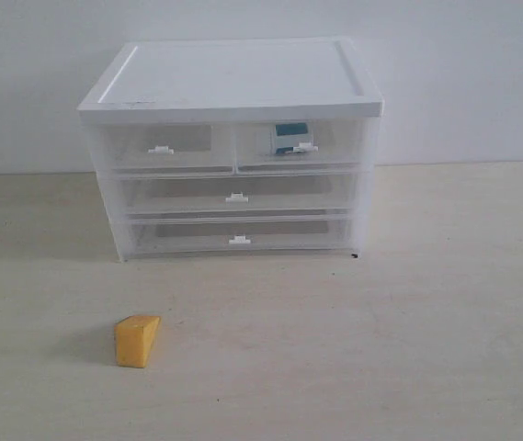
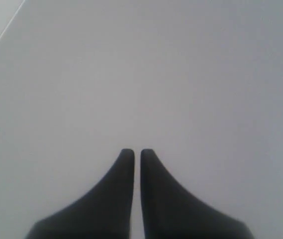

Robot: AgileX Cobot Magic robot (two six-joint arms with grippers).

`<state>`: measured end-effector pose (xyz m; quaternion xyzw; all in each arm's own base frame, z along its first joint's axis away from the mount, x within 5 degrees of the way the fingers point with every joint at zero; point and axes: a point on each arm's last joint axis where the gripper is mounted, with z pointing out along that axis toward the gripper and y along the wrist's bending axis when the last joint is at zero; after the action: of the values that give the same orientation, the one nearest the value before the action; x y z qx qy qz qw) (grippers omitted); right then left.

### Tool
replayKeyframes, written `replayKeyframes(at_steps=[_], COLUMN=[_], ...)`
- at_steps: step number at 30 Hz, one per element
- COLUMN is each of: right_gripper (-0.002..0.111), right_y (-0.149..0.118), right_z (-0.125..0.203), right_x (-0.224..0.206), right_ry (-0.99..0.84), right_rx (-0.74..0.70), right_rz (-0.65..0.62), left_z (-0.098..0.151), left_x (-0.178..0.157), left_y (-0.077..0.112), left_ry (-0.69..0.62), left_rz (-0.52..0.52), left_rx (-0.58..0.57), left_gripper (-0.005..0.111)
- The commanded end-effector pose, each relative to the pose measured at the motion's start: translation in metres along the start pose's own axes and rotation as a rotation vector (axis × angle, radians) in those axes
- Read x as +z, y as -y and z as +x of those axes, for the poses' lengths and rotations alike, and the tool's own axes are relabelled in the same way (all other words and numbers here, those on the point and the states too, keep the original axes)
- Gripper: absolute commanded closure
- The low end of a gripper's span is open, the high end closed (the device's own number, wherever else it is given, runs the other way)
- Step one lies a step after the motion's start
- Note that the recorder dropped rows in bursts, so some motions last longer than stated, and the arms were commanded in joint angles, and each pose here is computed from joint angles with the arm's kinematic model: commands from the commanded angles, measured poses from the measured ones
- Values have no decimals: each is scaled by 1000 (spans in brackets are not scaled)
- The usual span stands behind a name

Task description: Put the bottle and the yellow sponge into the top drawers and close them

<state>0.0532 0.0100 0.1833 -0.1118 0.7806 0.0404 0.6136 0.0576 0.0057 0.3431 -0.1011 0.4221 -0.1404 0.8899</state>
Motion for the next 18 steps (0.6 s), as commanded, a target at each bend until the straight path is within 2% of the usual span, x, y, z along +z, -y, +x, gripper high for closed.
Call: replayKeyframes(at_steps=[1,5,8,13,18], right_gripper=[108,108,108,108,108], right_y=[0,0,0,0,0], right_z=[-1,-1,-1,-1,-1], right_x=[0,0,0,0,0], right_ry=[11,11,11,11,11], right_rx=[-3,-3,-3,-3,-3], right_rz=[2,2,2,2,2], left_z=[12,33,49,80,117], left_x=[32,59,75,91,92], left_y=[4,3,-3,-10,-1], left_ry=[-170,-407,-546,-694,-834], left_rz=[13,9,-19,-43,33], left_rx=[111,229,265,254,241], left_gripper=[103,103,103,103,103])
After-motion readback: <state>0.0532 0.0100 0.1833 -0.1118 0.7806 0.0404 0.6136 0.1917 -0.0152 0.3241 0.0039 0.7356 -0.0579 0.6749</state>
